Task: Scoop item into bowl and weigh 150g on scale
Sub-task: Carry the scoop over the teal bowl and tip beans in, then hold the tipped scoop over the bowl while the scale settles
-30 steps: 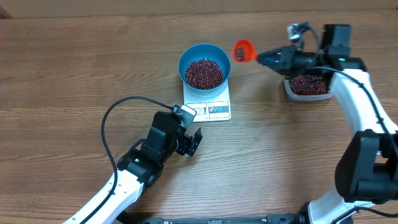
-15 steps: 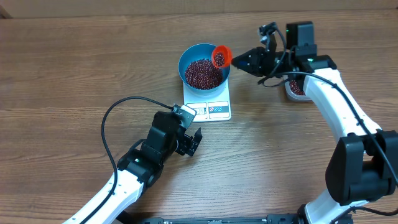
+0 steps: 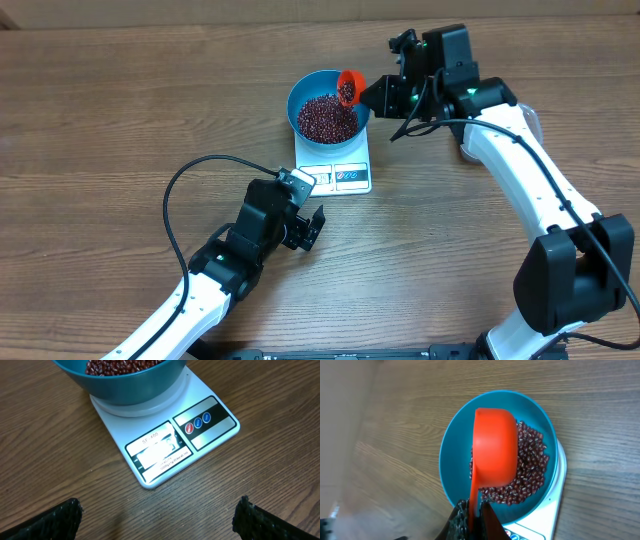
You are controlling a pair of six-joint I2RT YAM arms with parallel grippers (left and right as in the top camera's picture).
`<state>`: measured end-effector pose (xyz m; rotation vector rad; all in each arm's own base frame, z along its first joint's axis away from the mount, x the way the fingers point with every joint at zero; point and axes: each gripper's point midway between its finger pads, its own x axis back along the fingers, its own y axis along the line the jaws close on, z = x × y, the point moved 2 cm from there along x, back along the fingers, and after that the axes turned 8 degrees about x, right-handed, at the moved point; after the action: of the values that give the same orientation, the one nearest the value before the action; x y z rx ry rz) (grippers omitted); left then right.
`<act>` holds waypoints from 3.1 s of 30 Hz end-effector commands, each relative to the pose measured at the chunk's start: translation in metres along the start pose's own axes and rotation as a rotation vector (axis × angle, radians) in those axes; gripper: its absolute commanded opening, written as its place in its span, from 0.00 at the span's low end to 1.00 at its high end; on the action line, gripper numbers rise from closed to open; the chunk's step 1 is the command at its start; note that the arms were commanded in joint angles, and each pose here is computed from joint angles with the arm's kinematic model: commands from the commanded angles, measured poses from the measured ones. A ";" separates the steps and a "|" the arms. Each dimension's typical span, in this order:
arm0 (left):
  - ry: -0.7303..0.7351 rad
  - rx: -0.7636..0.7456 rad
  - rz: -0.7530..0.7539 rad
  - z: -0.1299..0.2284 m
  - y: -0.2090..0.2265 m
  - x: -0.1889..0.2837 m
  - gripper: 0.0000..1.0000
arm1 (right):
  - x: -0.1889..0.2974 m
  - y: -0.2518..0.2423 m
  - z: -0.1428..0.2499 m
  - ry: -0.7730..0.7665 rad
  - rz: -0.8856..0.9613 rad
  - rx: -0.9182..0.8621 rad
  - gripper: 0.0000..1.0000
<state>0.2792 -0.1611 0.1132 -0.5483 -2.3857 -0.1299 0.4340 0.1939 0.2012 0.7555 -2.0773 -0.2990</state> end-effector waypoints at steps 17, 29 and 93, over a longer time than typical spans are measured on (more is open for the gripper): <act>0.010 0.010 0.000 0.004 -0.001 -0.002 1.00 | -0.012 0.016 -0.002 0.003 0.158 0.244 0.04; 0.010 0.010 0.001 0.004 -0.001 -0.002 1.00 | -0.016 0.020 0.000 0.009 0.219 0.323 0.04; 0.010 0.010 0.000 0.004 -0.001 -0.002 0.99 | -0.016 0.018 -0.007 0.013 0.250 0.623 0.04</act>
<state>0.2792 -0.1611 0.1132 -0.5481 -2.3856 -0.1294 0.4324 0.2136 0.1898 0.8175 -2.2006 0.4870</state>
